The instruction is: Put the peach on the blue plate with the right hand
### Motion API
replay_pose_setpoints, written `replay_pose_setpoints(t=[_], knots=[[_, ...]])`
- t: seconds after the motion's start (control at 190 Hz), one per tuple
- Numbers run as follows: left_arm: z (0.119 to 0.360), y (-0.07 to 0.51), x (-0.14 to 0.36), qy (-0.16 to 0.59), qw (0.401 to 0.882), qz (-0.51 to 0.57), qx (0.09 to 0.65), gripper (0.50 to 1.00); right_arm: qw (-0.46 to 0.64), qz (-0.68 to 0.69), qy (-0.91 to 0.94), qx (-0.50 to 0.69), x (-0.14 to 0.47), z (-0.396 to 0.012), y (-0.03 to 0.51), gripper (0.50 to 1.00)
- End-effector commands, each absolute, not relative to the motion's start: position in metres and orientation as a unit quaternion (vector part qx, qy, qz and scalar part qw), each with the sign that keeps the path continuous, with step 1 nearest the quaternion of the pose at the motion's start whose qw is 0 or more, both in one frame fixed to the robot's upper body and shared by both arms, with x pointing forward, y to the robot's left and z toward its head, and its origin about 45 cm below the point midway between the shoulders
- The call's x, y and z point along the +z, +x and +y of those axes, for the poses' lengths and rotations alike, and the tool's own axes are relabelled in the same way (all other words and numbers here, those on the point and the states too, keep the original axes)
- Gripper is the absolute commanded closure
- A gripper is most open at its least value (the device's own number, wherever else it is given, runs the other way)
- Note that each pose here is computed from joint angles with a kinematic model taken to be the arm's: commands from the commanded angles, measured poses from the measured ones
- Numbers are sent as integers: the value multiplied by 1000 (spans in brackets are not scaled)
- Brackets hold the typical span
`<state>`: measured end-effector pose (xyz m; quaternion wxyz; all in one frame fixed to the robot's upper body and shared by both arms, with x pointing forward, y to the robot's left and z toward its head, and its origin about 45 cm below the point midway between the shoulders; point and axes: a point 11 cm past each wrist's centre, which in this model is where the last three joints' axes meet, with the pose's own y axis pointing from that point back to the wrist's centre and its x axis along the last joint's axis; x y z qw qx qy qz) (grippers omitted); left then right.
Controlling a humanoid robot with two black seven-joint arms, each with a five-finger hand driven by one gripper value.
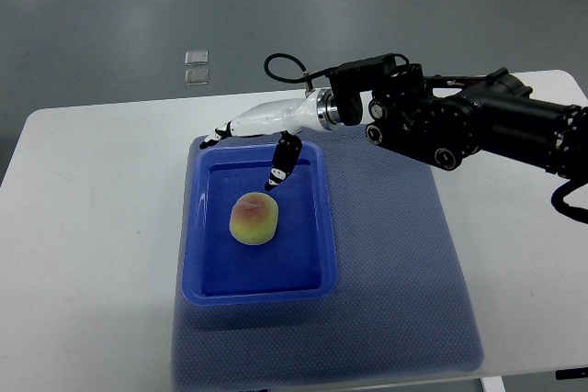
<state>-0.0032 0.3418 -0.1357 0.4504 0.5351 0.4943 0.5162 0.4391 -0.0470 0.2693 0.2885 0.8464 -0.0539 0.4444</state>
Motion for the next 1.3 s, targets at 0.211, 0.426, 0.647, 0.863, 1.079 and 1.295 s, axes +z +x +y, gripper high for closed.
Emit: replay_pose_setpoints(t=[0.211,0.426,0.647,0.863,1.079,1.295], knots=[[342,-3,-136,535,450,494,516,500,239,-294,876,299,300,-140,493,574],[341,-2,-136,535,451,494,516,500,144,-533,828,97,268,-220,511,574],[340,-2,-136,534,452,495,515,500,60,-645,760,-51,235,-259,504,574],[340,-2,-136,532,452,496,516,500,24,-677,720,-151,199,-269,489,572],[340,-3,-136,533,451,496,516,500,8,-682,710,-174,192,-270,485,572],[339,-3,-136,532,452,497,516,500,6,-678,714,-175,192,-268,485,570]])
